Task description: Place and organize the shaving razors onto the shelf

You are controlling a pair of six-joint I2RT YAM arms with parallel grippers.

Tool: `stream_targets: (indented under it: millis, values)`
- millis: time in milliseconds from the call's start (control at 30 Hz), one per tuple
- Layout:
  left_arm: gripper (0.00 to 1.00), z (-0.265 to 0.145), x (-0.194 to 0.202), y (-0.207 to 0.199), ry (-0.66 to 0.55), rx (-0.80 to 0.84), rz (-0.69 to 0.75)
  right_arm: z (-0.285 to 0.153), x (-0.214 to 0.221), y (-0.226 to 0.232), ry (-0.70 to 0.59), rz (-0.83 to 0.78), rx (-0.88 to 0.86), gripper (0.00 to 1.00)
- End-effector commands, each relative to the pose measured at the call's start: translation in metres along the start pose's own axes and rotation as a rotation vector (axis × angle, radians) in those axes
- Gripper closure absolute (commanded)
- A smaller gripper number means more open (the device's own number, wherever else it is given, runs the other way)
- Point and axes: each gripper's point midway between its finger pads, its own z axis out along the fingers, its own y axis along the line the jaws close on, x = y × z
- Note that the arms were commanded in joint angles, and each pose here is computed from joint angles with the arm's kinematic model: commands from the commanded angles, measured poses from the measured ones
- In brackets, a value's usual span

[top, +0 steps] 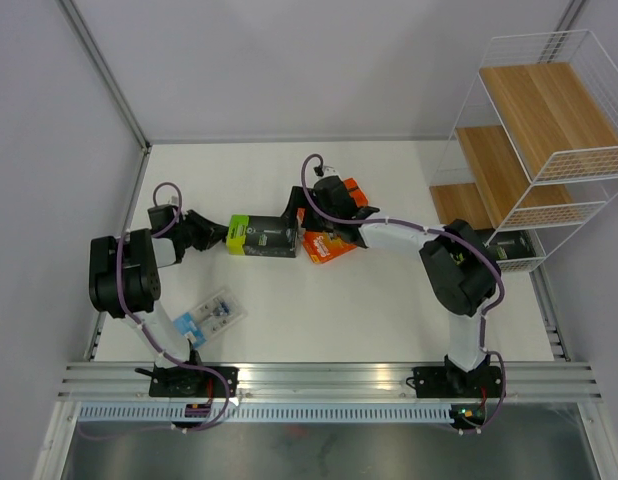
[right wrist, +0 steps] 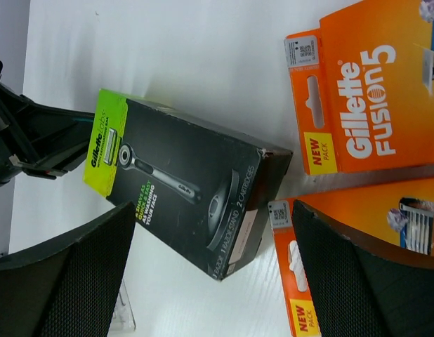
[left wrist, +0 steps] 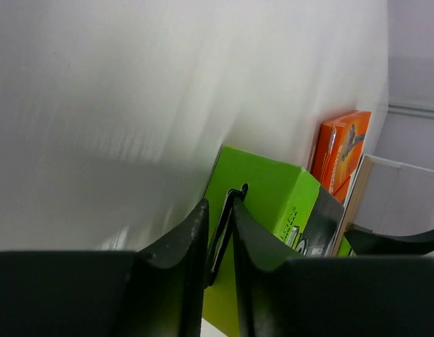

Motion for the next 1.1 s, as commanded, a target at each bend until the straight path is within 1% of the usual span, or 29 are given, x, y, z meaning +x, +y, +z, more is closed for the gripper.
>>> stream_targets:
  millis: [0,67,133,167,233,400,633,733,867,967,1000,1067]
  values:
    - [0.79,0.005,0.002,-0.006,0.021,0.039,0.024,0.011,-0.014,0.017,-0.021,-0.013,-0.044,0.02]
    - [0.85,0.006,0.003,-0.007,0.023,0.048,0.024,0.015,-0.012,0.014,-0.012,-0.016,-0.032,0.02]
    - [0.86,0.005,0.005,-0.008,0.024,0.051,0.026,0.020,-0.012,0.013,-0.006,-0.013,-0.023,0.02]
    - [0.92,0.005,0.005,-0.008,0.027,0.052,0.032,0.021,-0.009,0.010,0.005,-0.008,-0.012,0.02]
    - [0.98,0.005,0.006,-0.008,0.032,0.050,0.037,0.024,-0.004,0.006,0.017,-0.005,0.004,0.02]
    - [0.98,0.005,0.008,-0.009,0.034,0.042,0.041,0.032,0.004,-0.005,0.041,0.004,0.038,0.02]
    - [0.98,-0.005,0.000,-0.025,0.010,0.052,0.076,0.043,0.013,-0.007,0.071,0.000,0.028,0.02]
    - [0.98,-0.008,-0.002,-0.030,0.005,0.062,0.085,0.044,0.014,0.000,0.078,0.025,-0.002,0.02]
    - [0.98,-0.009,-0.001,-0.033,0.006,0.073,0.085,0.044,0.023,0.016,0.117,0.063,-0.068,0.03]
    - [0.98,-0.011,0.004,-0.039,0.009,0.088,0.091,0.041,0.029,0.031,0.140,0.104,-0.110,0.11]
    - [0.98,-0.013,0.004,-0.046,0.008,0.103,0.102,0.039,0.031,0.037,0.158,0.118,-0.137,0.18]
    - [0.98,-0.015,0.007,-0.054,0.012,0.116,0.119,0.033,0.026,0.048,0.156,0.139,-0.176,0.25]
